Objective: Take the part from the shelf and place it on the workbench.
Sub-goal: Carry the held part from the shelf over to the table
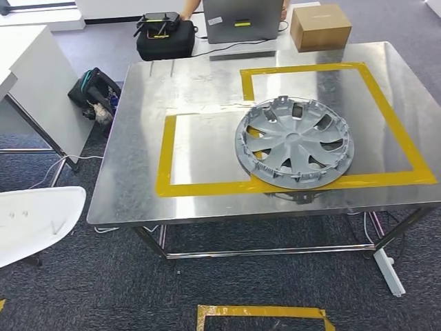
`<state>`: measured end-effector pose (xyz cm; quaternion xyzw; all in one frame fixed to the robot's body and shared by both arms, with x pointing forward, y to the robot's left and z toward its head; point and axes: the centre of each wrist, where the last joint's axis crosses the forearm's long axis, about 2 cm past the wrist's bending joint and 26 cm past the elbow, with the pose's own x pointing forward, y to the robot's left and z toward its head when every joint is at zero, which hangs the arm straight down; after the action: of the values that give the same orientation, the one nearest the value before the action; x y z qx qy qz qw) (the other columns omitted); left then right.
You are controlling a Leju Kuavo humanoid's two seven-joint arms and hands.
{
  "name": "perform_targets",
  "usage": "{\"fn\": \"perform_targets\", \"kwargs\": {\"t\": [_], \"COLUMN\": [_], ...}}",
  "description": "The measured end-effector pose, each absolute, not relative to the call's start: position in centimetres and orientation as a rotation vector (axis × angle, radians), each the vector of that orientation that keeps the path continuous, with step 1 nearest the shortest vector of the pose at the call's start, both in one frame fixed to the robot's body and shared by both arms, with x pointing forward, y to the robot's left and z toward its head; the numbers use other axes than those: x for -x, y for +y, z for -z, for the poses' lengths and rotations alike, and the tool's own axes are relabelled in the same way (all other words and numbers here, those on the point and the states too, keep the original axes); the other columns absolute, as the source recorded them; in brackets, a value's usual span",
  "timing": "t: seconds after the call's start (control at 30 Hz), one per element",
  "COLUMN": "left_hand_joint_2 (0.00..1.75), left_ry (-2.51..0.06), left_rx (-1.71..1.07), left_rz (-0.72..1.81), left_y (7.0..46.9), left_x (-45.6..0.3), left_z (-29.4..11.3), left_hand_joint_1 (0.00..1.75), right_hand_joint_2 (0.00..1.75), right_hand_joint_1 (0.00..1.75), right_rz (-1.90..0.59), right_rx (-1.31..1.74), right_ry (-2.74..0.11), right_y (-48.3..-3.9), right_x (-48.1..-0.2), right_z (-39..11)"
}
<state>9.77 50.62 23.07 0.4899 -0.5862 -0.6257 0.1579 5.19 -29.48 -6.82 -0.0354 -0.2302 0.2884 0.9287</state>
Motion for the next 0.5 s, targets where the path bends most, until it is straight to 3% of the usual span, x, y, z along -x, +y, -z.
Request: {"fn": "perform_targets", "kwargs": {"t": [0.5], "left_hand_joint_2": [1.75], "left_ry": [-1.677], "left_rx": [-1.403], "left_rz": [1.786], "left_y": [50.60], "left_x": [-9.74], "left_z": [-23.07], "left_hand_joint_1": [1.75], "right_hand_joint_2": [0.00], "right_hand_joint_1": [0.00], "right_rz": [-0.590], "right_rx": [0.067], "right_ry": [-0.468], "right_y": [-29.15], "right_x": [-4.96], "right_z": [6.90]}}
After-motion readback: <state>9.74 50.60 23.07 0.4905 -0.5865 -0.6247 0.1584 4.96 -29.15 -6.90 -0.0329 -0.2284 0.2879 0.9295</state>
